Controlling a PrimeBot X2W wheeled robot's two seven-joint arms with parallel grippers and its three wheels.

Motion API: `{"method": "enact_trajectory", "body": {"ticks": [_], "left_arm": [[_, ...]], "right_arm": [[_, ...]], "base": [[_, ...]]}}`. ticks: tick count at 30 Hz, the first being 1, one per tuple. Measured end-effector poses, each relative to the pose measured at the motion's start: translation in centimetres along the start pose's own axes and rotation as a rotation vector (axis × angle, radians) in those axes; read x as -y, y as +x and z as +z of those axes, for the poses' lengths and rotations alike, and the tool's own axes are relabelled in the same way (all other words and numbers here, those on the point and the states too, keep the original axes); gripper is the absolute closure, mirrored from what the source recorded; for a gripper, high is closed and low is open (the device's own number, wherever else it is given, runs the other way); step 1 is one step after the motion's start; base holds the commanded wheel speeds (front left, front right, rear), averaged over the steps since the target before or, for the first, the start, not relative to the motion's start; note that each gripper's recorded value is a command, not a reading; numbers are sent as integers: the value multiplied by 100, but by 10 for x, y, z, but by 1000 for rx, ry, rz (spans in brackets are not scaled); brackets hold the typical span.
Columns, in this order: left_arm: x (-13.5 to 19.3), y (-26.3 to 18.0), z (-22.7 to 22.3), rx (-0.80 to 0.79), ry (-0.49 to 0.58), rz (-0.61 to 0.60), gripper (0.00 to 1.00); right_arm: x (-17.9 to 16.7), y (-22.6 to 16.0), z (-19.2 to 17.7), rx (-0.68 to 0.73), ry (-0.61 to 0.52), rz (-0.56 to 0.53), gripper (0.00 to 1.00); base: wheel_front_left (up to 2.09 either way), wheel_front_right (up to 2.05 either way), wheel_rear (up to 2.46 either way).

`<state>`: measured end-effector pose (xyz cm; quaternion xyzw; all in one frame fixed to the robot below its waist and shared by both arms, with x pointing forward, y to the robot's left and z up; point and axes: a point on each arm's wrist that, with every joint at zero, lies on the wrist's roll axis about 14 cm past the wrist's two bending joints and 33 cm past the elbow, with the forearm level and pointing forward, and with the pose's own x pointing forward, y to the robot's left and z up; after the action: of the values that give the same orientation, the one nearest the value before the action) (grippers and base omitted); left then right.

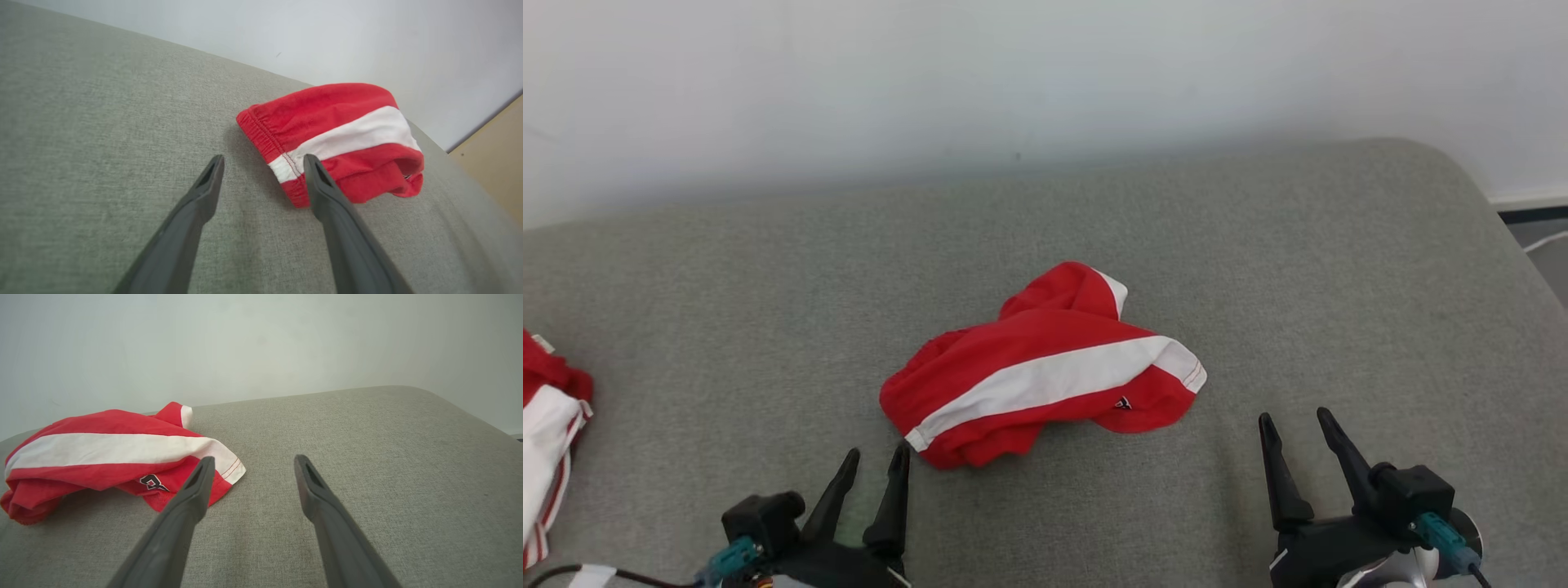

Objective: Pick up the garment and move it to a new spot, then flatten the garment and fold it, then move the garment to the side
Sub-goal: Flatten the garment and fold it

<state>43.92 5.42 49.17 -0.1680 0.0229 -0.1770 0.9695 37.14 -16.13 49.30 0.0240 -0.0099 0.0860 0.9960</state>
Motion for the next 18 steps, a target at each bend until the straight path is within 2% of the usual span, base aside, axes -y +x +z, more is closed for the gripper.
{"method": "enact_trajectory", "body": {"ticks": [2,5,18], "left_arm": [[6,9,-5,-14,-60,-17,0],[12,17,-16,-47,-96,-36,0],[25,39,-44,-122,-203,-59,0]], "right_arm": [[4,2,0,-1,-4,-9,0],[11,2,-3,-12,-9,-26,0],[30,-2,-11,-41,-16,-81,0]], "base": [[0,0,0],[0,0,0],[0,0,0]]}}
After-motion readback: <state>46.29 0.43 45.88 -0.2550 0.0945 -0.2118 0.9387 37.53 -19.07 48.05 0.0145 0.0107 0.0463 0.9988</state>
